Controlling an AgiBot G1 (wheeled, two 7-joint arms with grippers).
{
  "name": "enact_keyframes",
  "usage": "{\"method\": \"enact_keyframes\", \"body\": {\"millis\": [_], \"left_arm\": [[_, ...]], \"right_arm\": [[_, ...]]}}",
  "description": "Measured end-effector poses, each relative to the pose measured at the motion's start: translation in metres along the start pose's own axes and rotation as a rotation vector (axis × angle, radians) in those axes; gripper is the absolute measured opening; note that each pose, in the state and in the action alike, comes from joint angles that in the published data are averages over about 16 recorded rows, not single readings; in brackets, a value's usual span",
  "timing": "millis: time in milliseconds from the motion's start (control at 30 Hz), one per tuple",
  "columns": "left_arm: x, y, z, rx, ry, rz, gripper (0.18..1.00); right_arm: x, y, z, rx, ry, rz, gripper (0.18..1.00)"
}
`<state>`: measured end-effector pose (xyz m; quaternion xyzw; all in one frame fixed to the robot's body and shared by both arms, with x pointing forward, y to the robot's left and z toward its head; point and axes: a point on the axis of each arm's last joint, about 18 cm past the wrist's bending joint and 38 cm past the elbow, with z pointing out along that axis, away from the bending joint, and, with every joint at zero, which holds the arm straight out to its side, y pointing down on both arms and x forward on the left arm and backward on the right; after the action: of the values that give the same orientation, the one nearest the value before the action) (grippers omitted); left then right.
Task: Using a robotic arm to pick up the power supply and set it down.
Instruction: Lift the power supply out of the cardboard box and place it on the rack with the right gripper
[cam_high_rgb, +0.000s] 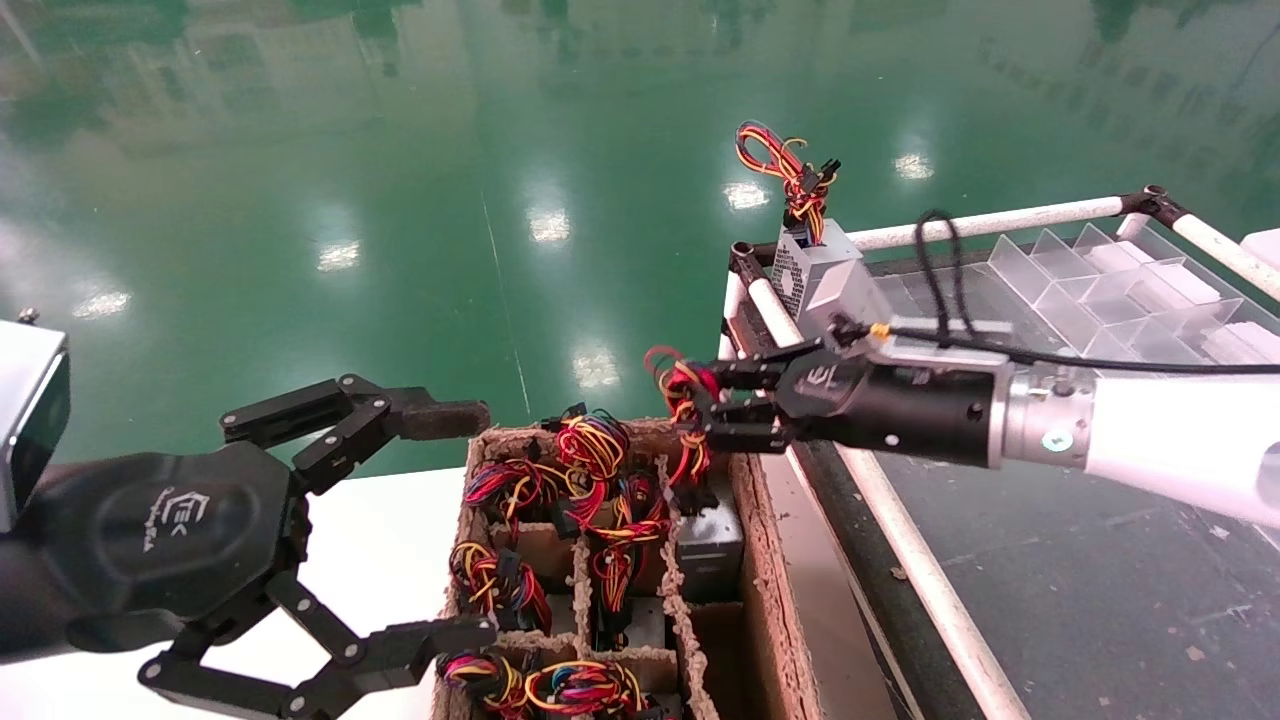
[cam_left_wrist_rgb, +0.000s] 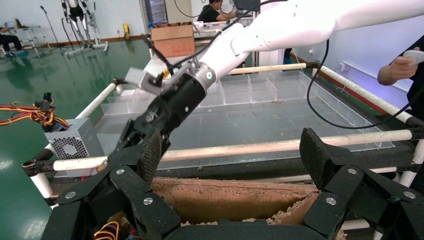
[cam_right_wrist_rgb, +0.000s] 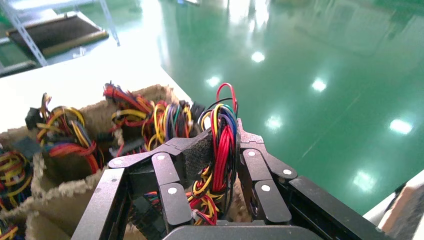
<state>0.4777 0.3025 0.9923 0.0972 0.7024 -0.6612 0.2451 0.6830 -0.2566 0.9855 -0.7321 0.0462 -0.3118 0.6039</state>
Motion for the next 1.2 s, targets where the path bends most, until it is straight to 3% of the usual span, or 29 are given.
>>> {"method": "enact_keyframes", "body": {"millis": [667,900,1200], "left_arm": [[0.000,0.000,0.000,0.000,0.000,0.000,1.001],[0.000,0.000,0.000,0.000,0.000,0.000,1.001],[0.000,0.000,0.000,0.000,0.000,0.000,1.001]], "right_arm": [[0.043,-0.112,-0.081,0.219,0.131,-0.065,0.194],[0.057,-0.120,-0.111,0.224,0.211,-0.081,0.194],[0.082,-0.105,-0.140,0.160,0.371,-0.082,0.193]]}}
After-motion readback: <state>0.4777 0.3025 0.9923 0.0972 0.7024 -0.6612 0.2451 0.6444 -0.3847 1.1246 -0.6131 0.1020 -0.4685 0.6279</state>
